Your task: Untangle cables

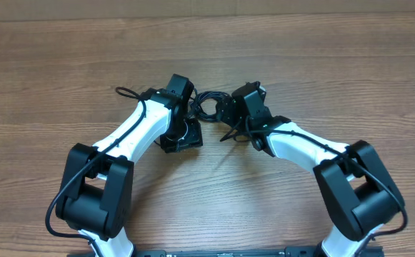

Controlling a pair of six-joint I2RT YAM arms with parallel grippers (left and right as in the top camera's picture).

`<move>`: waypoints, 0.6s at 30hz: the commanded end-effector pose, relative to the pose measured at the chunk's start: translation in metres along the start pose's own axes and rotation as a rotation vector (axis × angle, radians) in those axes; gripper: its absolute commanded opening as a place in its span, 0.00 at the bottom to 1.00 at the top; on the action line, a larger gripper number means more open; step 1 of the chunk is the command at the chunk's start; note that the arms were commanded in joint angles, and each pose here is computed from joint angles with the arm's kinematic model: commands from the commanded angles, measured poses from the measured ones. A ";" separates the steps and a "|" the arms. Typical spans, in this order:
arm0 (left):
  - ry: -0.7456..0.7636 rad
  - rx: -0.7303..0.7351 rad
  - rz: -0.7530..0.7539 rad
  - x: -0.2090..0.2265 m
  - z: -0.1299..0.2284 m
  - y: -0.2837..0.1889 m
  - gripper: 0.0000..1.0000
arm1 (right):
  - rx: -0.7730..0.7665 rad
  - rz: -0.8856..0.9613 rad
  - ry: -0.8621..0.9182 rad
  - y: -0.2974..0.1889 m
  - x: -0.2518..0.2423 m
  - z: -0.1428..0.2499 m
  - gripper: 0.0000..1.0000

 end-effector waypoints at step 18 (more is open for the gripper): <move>0.002 -0.036 0.022 -0.009 -0.007 0.005 0.63 | -0.047 0.006 -0.006 0.020 0.000 -0.006 0.32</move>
Point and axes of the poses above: each gripper's point midway between its finger pads, its own y axis out along the fingers, its own x axis along the line the jaws close on, z = x × y, the point moved 1 cm from there along -y, back along the fingers, and after that the axes turned 12 degrees about -y, right-handed, at the moved point
